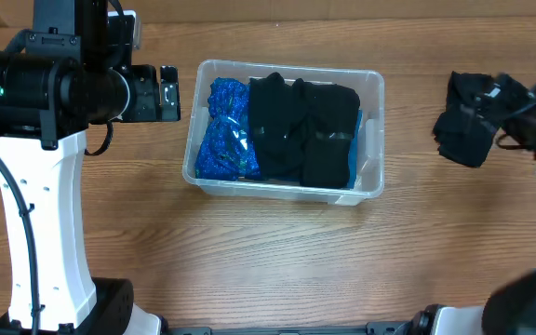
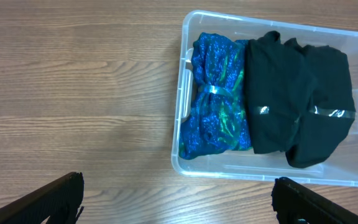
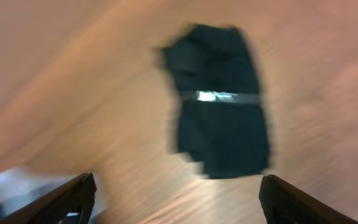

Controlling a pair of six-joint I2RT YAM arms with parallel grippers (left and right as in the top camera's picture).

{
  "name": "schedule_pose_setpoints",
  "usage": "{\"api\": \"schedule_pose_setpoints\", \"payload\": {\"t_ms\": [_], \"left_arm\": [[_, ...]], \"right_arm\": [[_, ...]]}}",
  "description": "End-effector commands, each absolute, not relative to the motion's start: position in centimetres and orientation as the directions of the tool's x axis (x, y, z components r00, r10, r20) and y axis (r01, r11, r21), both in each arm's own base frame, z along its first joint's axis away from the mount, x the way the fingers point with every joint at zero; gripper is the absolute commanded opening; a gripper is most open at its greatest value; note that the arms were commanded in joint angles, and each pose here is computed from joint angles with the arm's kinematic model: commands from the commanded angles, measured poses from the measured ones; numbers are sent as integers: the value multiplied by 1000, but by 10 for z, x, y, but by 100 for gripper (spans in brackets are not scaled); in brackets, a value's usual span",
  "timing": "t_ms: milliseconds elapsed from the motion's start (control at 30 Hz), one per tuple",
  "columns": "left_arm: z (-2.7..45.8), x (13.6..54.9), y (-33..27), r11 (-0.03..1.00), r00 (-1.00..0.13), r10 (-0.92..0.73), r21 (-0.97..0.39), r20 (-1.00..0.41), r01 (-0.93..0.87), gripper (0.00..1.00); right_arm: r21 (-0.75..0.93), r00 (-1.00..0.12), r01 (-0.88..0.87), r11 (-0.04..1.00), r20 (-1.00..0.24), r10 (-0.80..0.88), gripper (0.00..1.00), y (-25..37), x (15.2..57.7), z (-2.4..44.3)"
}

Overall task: Pack container
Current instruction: 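Grasp the last black sock bundle with the right gripper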

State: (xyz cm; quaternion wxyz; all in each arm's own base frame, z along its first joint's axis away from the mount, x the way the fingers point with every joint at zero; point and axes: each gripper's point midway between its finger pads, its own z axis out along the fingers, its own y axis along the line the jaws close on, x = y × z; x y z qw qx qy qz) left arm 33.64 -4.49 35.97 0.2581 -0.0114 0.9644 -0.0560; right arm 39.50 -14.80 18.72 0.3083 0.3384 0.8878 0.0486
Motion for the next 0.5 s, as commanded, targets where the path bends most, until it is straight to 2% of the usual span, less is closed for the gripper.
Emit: {"api": "schedule_pose_setpoints", "payload": {"t_ms": [0,67,167,233,300,333,367,433,467], "left_arm": [[363,334,-42,995,-861,-29,-96,-509,24,100],[363,334,-42,995,-861,-29,-96,-508,24,100],[363,334,-42,995,-861,-29,-96,-509,24,100],[363,334,-42,995,-861,-29,-96,-508,24,100],[363,334,-42,995,-861,-29,-96,-508,24,100],[363,334,-42,995,-861,-29,-96,-508,24,100],[363,334,-42,995,-861,-29,-96,-508,24,100],[363,334,-42,995,-861,-29,-96,-508,24,100],[363,334,-42,995,-861,-29,-96,-508,24,100]], "right_arm": [[236,-600,672,702,-382,703,88,-194,390,102],[344,-651,599,724,-318,689,87,-193,406,61],[429,-668,545,720,-296,682,87,-187,426,29],[477,-687,504,720,-284,669,81,-174,437,17],[478,-703,483,733,-287,651,49,-163,442,16],[478,-711,481,735,-279,646,21,-159,443,18],[480,-717,485,731,-261,647,7,-155,440,21],[503,-724,474,723,-244,645,4,-146,435,44],[526,-723,444,725,-268,637,4,-140,434,70]]}}
